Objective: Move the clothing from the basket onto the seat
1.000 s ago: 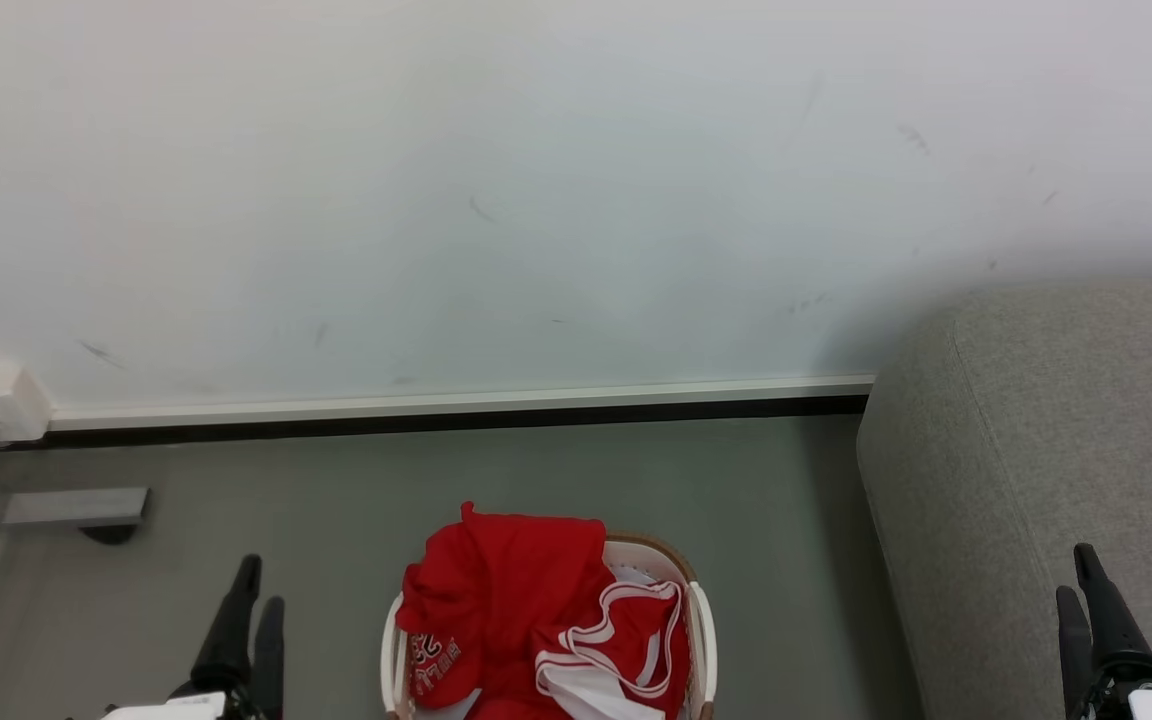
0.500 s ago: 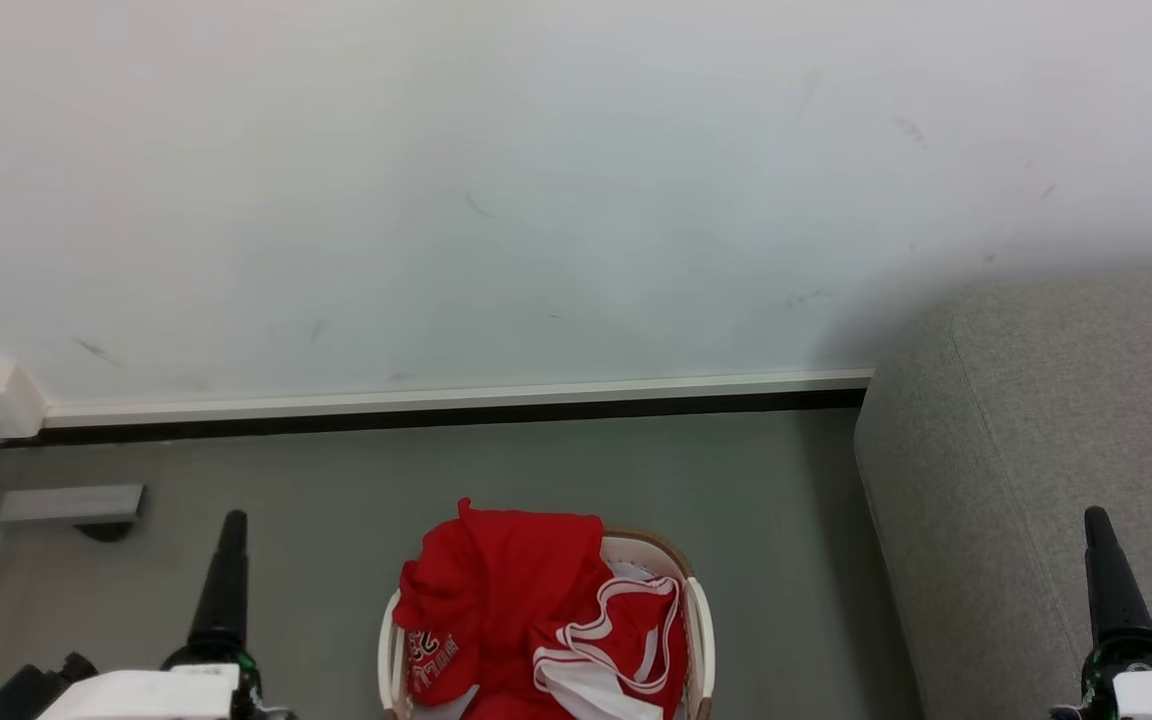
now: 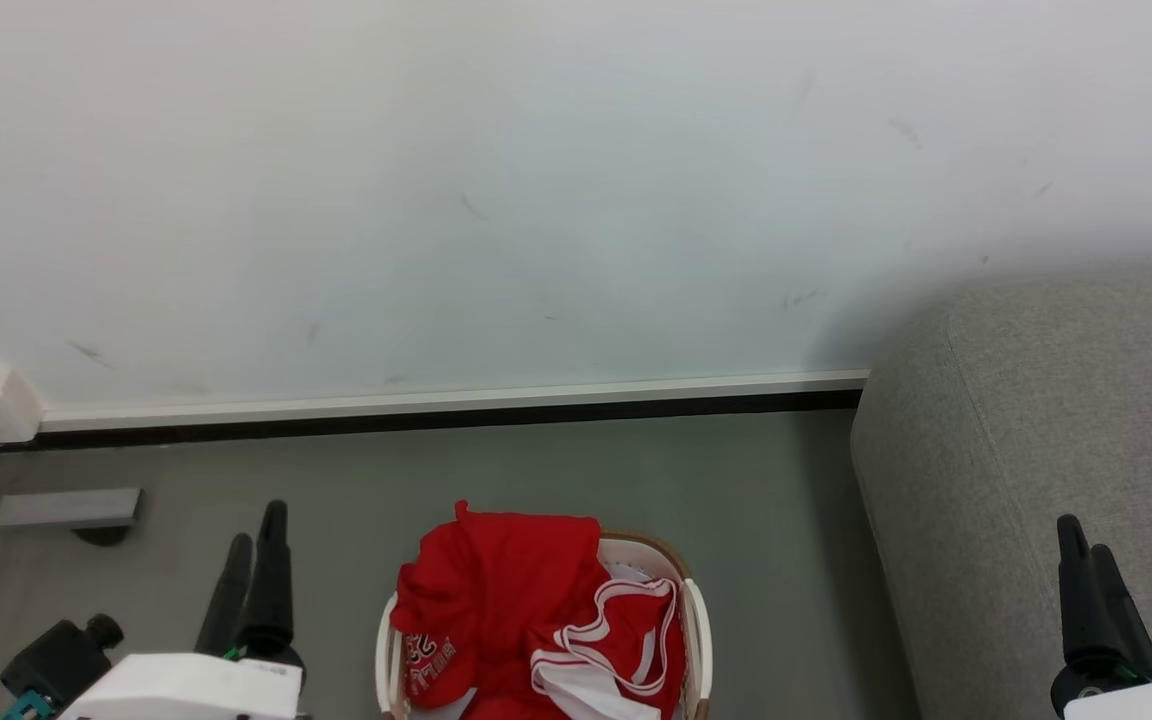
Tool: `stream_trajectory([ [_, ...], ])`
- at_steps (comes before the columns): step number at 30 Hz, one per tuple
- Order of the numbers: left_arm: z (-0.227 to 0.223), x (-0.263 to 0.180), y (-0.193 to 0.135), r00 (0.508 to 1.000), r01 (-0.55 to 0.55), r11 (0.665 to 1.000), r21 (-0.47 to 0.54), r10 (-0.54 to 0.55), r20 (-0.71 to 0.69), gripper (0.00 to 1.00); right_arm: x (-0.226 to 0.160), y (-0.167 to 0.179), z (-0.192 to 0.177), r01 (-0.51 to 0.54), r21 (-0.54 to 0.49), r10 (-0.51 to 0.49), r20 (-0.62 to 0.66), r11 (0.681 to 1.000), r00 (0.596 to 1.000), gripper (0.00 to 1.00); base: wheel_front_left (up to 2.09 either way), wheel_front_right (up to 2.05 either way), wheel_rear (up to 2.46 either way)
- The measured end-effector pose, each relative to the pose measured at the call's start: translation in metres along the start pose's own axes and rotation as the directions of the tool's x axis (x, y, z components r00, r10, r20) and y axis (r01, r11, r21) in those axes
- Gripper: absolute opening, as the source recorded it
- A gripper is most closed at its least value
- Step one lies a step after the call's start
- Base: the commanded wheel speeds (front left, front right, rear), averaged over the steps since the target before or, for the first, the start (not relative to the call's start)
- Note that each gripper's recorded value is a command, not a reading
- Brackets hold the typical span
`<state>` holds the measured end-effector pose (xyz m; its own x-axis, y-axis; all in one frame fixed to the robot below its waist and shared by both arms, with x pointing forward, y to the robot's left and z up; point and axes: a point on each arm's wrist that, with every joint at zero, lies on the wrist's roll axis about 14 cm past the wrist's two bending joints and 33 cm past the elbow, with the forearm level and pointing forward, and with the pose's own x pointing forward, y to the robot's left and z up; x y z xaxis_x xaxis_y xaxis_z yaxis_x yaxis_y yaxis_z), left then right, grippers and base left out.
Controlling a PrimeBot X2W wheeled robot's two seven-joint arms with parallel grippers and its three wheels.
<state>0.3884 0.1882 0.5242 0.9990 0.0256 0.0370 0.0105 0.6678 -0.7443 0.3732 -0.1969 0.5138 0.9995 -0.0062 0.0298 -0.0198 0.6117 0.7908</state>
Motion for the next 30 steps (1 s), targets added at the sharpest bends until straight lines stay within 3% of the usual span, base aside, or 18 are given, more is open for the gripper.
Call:
stream_trajectory([
  [10, -0.009, -0.003, 0.001, 1.0, 0.007, 0.989, 0.146, -0.003, -0.026, 1.0, -0.003, 0.006, -0.006, -0.044, -0.182, 0.038, -0.035, 0.982, 0.999, 1.0, 0.0, 0.0, 0.0],
  [30, -0.005, -0.002, -0.005, 1.0, 0.024, 0.923, 0.383, -0.028, 0.005, 1.0, -0.003, 0.016, -0.01, -0.099, -0.365, 0.091, -0.041, 0.926, 0.995, 1.0, 0.0, 0.0, 0.0],
])
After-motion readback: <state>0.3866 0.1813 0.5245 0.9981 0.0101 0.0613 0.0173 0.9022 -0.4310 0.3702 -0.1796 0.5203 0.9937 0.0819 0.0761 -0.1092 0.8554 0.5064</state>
